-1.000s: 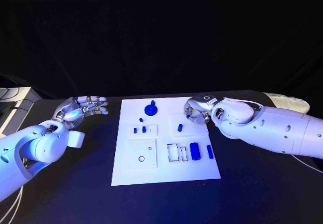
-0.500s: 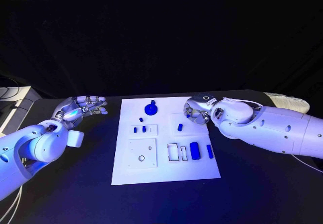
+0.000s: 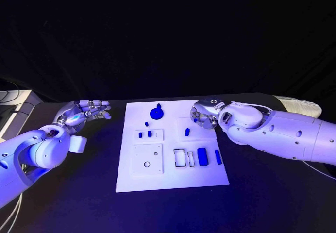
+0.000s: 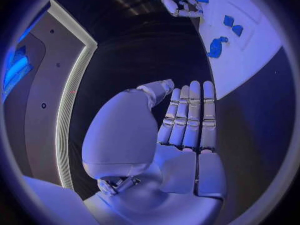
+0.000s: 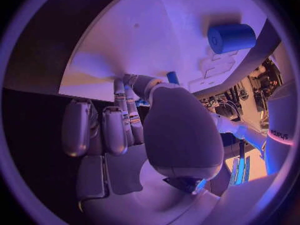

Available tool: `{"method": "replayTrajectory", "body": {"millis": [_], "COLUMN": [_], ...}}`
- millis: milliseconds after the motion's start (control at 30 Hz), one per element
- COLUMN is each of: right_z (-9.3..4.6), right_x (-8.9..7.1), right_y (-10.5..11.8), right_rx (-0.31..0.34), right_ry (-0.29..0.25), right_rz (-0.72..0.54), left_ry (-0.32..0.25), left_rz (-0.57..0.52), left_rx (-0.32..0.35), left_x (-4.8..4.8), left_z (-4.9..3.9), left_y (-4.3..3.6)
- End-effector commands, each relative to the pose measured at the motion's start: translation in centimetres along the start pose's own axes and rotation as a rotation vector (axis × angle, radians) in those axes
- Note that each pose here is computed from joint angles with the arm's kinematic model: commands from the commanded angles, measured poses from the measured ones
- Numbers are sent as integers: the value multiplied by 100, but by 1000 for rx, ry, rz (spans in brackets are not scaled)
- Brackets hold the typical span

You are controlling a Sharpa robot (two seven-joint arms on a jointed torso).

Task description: Assemble the parts on the task board

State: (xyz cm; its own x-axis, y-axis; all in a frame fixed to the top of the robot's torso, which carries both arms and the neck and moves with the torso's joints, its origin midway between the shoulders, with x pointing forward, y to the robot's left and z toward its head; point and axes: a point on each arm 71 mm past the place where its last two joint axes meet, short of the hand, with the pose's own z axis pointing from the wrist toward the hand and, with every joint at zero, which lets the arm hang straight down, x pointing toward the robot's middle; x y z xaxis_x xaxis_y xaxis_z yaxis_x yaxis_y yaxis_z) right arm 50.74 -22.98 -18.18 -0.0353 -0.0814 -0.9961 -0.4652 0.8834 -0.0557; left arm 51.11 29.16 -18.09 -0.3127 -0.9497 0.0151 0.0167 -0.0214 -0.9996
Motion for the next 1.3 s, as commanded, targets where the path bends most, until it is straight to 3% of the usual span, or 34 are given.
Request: {"method": "replayTrajectory", "body": {"millis": [33, 900, 1300], "right_z": [-11, -58, -86], "right_x": [60, -115, -325], "right_y": [26, -16, 234], "right_rx": [7, 51, -26], "right_ry": [19, -36, -84], "right_rz": [8, 165, 188], "left_ry": [4, -4, -5], "left_rz": [-2, -3, -7], "left_rx": [0, -22, -29], "left_x": [2, -56, -60], "left_z": [4, 16, 27], "left_y": [-2, 37, 53]}}
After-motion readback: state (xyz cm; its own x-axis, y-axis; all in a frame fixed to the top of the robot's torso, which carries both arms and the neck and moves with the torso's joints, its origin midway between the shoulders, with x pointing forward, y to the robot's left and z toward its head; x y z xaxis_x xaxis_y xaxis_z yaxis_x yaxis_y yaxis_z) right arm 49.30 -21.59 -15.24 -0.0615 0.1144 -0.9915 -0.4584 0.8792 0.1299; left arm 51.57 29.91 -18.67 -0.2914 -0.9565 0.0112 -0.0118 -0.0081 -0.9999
